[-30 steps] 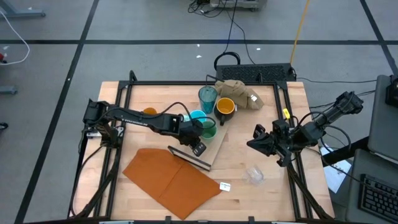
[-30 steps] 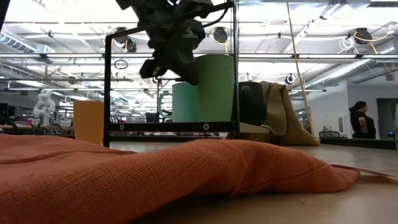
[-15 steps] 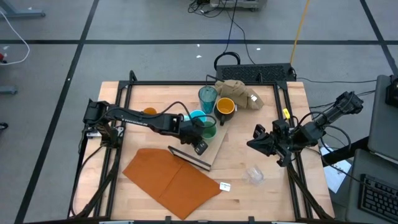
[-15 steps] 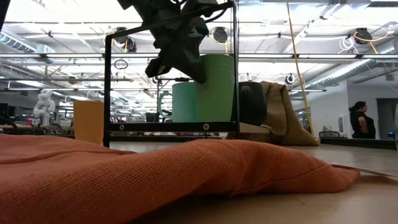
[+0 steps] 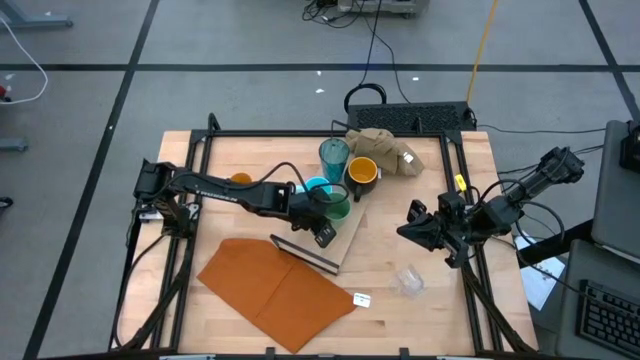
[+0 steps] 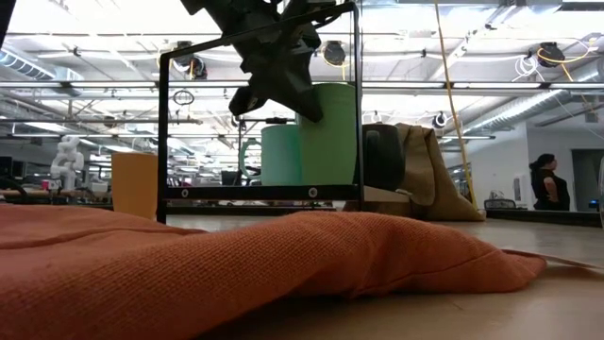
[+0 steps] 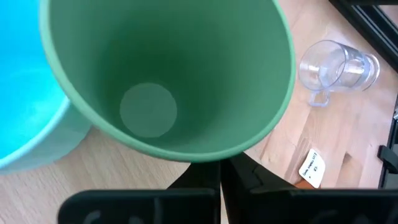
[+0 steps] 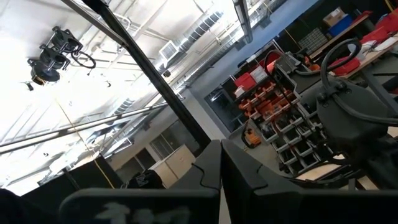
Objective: Stack small to large cups/mugs on shelf
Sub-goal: Put the light green cup on the shelf
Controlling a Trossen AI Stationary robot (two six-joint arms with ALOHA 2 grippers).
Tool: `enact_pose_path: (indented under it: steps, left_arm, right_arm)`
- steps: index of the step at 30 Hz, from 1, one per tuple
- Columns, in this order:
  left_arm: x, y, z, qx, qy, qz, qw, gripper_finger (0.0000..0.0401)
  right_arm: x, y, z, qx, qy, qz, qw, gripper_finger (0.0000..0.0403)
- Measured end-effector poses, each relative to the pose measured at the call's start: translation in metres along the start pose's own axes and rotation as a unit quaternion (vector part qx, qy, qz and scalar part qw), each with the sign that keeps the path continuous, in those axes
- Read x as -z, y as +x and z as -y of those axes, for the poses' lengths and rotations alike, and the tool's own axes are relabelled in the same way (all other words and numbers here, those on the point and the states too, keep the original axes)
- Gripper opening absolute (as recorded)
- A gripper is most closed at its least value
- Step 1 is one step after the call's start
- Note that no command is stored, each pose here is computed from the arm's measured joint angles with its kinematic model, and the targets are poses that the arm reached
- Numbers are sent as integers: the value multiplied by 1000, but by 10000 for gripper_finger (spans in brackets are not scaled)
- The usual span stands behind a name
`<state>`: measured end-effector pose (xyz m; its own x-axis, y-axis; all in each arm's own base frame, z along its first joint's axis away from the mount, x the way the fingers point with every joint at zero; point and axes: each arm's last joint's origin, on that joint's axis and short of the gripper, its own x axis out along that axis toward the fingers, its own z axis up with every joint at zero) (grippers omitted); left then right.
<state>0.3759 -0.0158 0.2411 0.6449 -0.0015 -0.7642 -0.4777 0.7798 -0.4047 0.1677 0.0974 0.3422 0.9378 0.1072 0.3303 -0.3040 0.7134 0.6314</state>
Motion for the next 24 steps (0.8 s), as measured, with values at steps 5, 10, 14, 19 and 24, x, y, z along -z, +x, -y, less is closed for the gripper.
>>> enact_pose_path:
  steps: [5, 10, 14, 19, 24]
  left_arm:
    - [0, 0, 0, 2, 4, 3, 1000, 0]
    - [1, 12, 0, 9, 5, -7, 1000, 0]
    - [6, 27, -2, 11, 0, -31, 999, 0]
    - [5, 29, 1, 28, -2, -19, 999, 0]
    - [4, 27, 0, 23, 1, -18, 1000, 0]
  right_arm:
    - [0, 0, 0, 0, 0, 0, 1000, 0]
    - [0, 0, 0, 0, 0, 0, 1000, 0]
    - [0, 0, 0, 0, 2, 1, 1000, 0]
    - [-1, 0, 0, -1, 5, 2, 1000, 0]
    - [0, 0, 0, 0, 5, 0, 1000, 0]
